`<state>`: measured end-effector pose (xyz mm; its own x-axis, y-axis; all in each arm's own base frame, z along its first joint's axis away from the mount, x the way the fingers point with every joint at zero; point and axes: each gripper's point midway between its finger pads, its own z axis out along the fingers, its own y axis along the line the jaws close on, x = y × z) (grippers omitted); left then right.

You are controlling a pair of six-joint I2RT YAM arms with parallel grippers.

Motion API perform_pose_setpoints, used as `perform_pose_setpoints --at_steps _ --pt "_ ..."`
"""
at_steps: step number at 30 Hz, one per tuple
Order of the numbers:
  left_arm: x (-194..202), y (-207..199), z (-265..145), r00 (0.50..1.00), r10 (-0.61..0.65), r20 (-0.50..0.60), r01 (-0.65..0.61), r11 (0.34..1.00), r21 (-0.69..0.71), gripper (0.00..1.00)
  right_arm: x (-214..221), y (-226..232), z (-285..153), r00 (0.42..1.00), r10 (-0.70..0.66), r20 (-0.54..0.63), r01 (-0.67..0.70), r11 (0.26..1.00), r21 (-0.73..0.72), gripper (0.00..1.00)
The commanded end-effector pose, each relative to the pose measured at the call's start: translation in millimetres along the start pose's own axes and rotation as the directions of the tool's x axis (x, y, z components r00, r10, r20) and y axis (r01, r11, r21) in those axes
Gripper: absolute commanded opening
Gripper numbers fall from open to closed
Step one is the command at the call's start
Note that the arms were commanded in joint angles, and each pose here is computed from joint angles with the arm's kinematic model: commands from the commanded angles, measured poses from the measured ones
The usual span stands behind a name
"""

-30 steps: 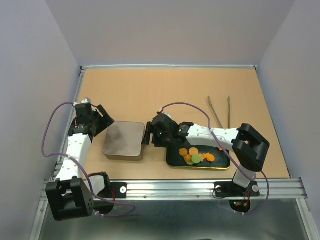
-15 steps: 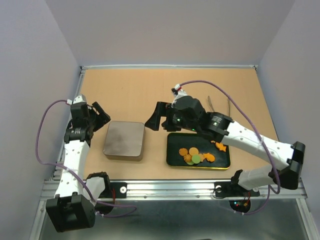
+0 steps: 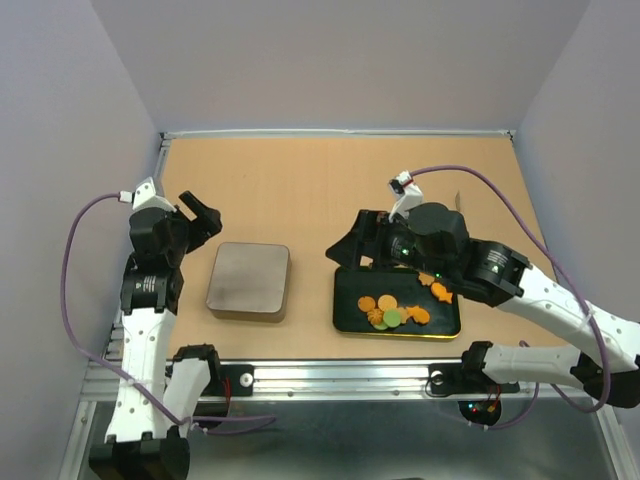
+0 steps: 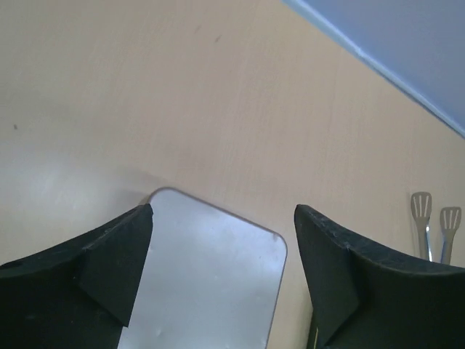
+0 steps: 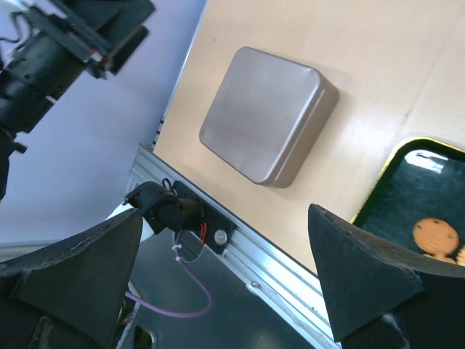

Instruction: Pack the cookies

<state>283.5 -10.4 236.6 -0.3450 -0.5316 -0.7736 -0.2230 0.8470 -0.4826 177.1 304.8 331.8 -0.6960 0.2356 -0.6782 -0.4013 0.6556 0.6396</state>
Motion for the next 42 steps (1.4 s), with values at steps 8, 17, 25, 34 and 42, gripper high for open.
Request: perform_pose_setpoints --at_steps 8,17,25,34,42 --pt "-118 -57 -97 0.722 0.182 0.667 -0.312 0.946 0.081 0.99 -24 -34 -61 0.977 0.008 0.214 -0.017 0.999 0.041 1.00" --pt "-107 -52 -73 0.698 0.365 0.616 -0.458 0.889 -0.008 0.99 -29 -56 -65 0.960 0.005 0.279 -0.037 0.993 0.111 1.00" --pt "-77 -41 -39 0.714 0.414 0.566 -0.499 0.867 -0.005 0.99 -32 -73 -54 0.953 -0.061 0.298 -0.005 0.976 0.218 1.00" --pt "-38 18 20 0.707 0.430 0.562 -0.416 0.895 -0.162 0.99 -53 -107 -79 0.898 -0.178 0.402 0.017 0.928 0.373 1.00" --pt "-14 30 55 0.723 0.421 0.549 -0.410 0.900 -0.150 0.99 -64 -112 -72 0.886 -0.276 0.373 0.071 0.875 0.479 1.00"
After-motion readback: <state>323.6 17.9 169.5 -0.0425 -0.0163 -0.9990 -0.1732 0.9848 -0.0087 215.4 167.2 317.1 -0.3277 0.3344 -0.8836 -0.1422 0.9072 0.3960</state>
